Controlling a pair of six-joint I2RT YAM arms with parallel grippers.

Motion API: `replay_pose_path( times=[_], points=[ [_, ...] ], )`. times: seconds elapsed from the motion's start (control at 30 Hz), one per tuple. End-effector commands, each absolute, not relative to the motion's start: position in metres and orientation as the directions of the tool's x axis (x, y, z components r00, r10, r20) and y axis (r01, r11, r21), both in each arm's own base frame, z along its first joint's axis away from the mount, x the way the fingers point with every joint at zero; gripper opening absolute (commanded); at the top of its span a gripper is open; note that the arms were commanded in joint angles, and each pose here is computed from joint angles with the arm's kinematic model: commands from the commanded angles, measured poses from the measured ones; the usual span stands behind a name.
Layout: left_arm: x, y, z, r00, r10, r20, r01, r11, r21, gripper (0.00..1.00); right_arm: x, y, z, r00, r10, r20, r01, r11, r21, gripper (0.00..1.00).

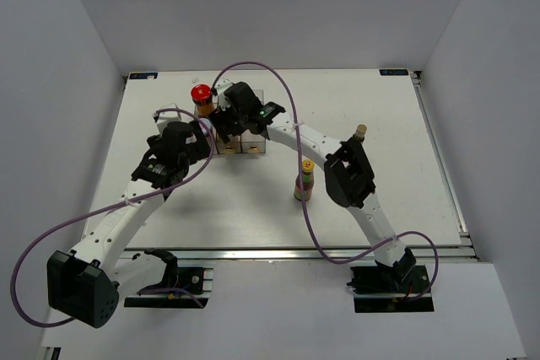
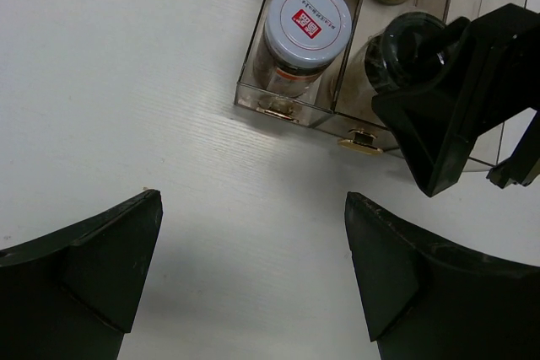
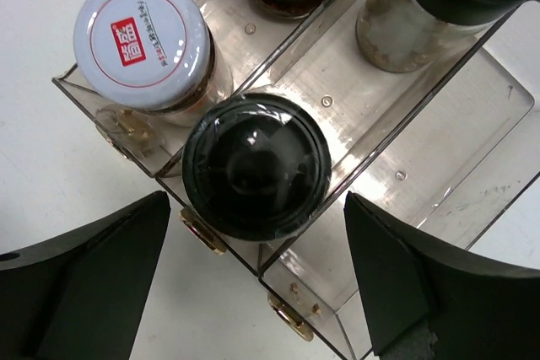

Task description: Organize the condiment bottles

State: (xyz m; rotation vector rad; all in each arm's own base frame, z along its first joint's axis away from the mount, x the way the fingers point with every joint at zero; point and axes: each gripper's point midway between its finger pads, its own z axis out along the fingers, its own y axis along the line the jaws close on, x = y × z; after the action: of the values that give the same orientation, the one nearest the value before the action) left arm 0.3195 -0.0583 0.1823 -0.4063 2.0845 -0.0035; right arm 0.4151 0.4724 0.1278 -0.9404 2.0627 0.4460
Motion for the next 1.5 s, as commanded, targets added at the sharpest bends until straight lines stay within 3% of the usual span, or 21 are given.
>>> replay_pose_path(
  times=[0.0,0.3,0.47,0.57,0.6,0.67,0.83,1.27,1.47],
  points=[
    [0.323,-0.063,0.190,-0.452,-0.296,-0.842,-0.262,0.946,-0.192,0.98,0.414,0.485,0.192,-0.302,-0.376,-0.876,-0.768,0.641,-0.011,0.89],
    [0.319,-0.066,0.209,-0.410,-0.319,-0.855,-0.231,0.943,-0.241,0.98,0.399,0.469,0.280,-0.196,-0.278,-0.940,-0.763,0.645,-0.032,0.89],
    [0.317,-0.075,0.215,-0.407,-0.319,-0.856,-0.174,0.947,-0.271,0.98,0.401,0.403,0.325,-0.184,-0.238,-0.954,-0.638,0.767,-0.068,0.89],
    [0.317,-0.080,0.215,-0.420,-0.315,-0.851,-0.149,0.949,-0.278,0.98,0.405,0.340,0.331,-0.292,-0.172,-0.941,-0.552,0.833,0.019,0.89],
    [0.317,-0.083,0.215,-0.424,-0.311,-0.851,-0.133,0.950,-0.281,0.98,0.403,0.321,0.310,-0.355,-0.181,-0.917,-0.529,0.848,0.038,0.89],
    [0.317,-0.092,0.214,-0.442,-0.298,-0.846,-0.083,0.953,-0.291,0.98,0.397,0.281,0.320,-0.373,-0.127,-0.919,-0.484,0.872,0.076,0.89],
    [0.320,-0.105,0.213,-0.455,-0.280,-0.845,-0.018,0.952,-0.306,0.98,0.356,0.229,0.277,-0.431,-0.215,-0.877,-0.449,0.894,0.001,0.89],
    [0.326,-0.108,0.200,-0.486,-0.253,-0.836,-0.012,0.959,-0.283,0.98,0.249,0.225,0.213,-0.455,-0.339,-0.823,-0.672,0.737,0.068,0.89],
    [0.327,-0.110,0.196,-0.495,-0.249,-0.833,-0.006,0.959,-0.284,0.98,0.248,0.230,0.188,-0.462,-0.410,-0.786,-0.650,0.760,-0.015,0.89]
  ],
)
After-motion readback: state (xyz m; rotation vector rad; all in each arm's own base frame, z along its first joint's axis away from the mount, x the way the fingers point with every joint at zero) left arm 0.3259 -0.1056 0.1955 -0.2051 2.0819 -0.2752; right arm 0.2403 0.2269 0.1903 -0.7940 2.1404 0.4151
